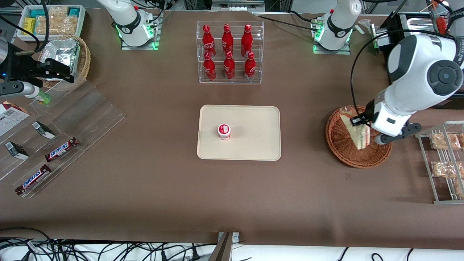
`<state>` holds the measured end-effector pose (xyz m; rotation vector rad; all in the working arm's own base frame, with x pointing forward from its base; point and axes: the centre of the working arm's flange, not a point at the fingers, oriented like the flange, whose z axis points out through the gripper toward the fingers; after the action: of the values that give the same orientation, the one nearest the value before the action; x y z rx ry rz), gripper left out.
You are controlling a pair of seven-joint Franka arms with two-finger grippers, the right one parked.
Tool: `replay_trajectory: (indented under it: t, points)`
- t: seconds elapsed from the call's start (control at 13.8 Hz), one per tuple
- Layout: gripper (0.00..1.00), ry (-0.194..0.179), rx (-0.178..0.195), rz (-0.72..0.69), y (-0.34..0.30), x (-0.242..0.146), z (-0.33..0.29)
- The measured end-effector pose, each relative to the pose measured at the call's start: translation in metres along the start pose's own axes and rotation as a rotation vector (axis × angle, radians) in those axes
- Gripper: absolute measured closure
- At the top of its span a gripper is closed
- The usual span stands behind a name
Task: Place sandwich from basket to tray
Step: 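Lift the sandwich upright out of the basket with the left gripper, then carry the sandwich over the cream tray beside the strawberry cup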
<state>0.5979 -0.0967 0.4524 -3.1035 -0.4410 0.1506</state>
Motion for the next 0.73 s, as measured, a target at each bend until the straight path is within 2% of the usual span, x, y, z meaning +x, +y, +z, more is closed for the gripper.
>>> replay_trajectory:
  t: [0.36, 0.58, 0.73]
  points:
    - [0.81, -0.004, -0.018, 0.271, 0.085, -0.049, -0.013]
    - [0.81, -0.013, -0.038, 0.358, 0.131, -0.071, -0.006]
    - [0.81, -0.015, -0.051, 0.369, 0.157, -0.08, 0.005]
